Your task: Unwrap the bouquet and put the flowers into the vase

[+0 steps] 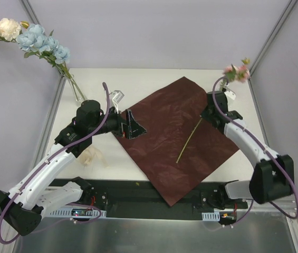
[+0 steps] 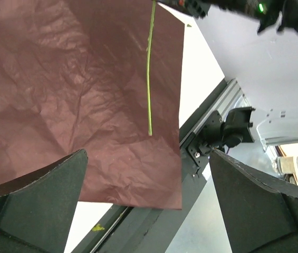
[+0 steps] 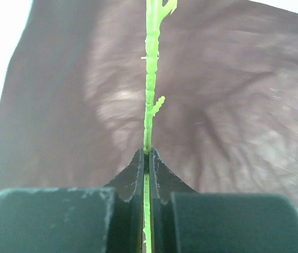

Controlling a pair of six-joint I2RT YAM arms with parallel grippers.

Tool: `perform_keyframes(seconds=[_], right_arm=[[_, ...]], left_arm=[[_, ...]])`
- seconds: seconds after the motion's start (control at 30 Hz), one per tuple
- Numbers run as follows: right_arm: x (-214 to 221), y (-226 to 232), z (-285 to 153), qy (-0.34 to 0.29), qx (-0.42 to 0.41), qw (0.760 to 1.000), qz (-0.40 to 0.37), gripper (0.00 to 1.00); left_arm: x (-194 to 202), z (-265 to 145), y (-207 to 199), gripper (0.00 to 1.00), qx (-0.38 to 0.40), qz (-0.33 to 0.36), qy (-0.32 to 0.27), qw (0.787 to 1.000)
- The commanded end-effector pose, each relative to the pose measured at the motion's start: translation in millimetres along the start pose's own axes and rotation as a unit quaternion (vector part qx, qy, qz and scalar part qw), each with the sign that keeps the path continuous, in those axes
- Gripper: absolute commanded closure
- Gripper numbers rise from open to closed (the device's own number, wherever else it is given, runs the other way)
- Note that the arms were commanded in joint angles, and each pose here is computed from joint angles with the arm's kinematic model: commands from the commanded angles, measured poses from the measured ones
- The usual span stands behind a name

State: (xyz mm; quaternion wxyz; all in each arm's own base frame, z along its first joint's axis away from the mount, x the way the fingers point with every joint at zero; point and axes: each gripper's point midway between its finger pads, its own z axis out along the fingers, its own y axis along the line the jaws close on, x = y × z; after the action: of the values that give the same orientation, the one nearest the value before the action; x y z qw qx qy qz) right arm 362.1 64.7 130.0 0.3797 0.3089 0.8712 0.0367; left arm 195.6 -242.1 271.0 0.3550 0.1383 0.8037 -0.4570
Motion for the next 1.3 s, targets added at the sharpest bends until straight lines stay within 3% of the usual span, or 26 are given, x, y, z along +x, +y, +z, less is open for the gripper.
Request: perform_keyframes(seconds=[0.0,0.17,0.23,0.6,0.73,1.03,1.17,1.2,1.27], right_arm=[[-7.4,74.7,-64.5,-0.089,-0.191,0.969,-0.128,1.0],[15.0,130.8,-146.1,-0.119,-0.4,0.897,-0.144,1.0],[24.4,140.8,-167.1,-0.112,-0.444,0.877,-0.148,0.99],[68.7,175.4,-260.8,-0.087,-0.585,0.774,-0.223,1.0],[81.2,177.4,-275.9,-0.08,-0.606,0.752,-0.246,1.0],[95.5,179.5,-285.1,-0.08,-0.611,0.737,-0.277,1.0],[104.6,181.0,-286.7,-0.076,-0.608,0.733,-0.297,1.0],[103.8,183.3,-286.0,-0.085,-0.604,0.73,-0.31,1.0],[106.5,182.2,-282.7,-0.078,-0.594,0.734,-0.319,0.96]], left_arm=[[-28.0,2.7,-17.1,0.01,0.014,0.008,-0.021,1.0],[-51.3,13.7,-23.1,0.01,0.012,0.0,-0.028,1.0],[-64.7,15.5,-29.6,0.02,0.015,-0.001,-0.038,0.999],[-102.4,40.6,-47.8,0.1,0.045,0.012,-0.034,0.998],[-109.4,45.2,-52.2,0.33,0.052,0.012,-0.033,0.998],[-114.0,46.4,-55.5,0.58,0.056,0.01,-0.036,0.998],[-118.4,46.7,-56.5,0.81,0.056,0.017,-0.041,0.997],[-120.5,46.4,-55.4,1.0,0.052,0.023,-0.045,0.997],[-128.1,42.8,-50.7,1.0,0.033,0.046,-0.066,0.996]])
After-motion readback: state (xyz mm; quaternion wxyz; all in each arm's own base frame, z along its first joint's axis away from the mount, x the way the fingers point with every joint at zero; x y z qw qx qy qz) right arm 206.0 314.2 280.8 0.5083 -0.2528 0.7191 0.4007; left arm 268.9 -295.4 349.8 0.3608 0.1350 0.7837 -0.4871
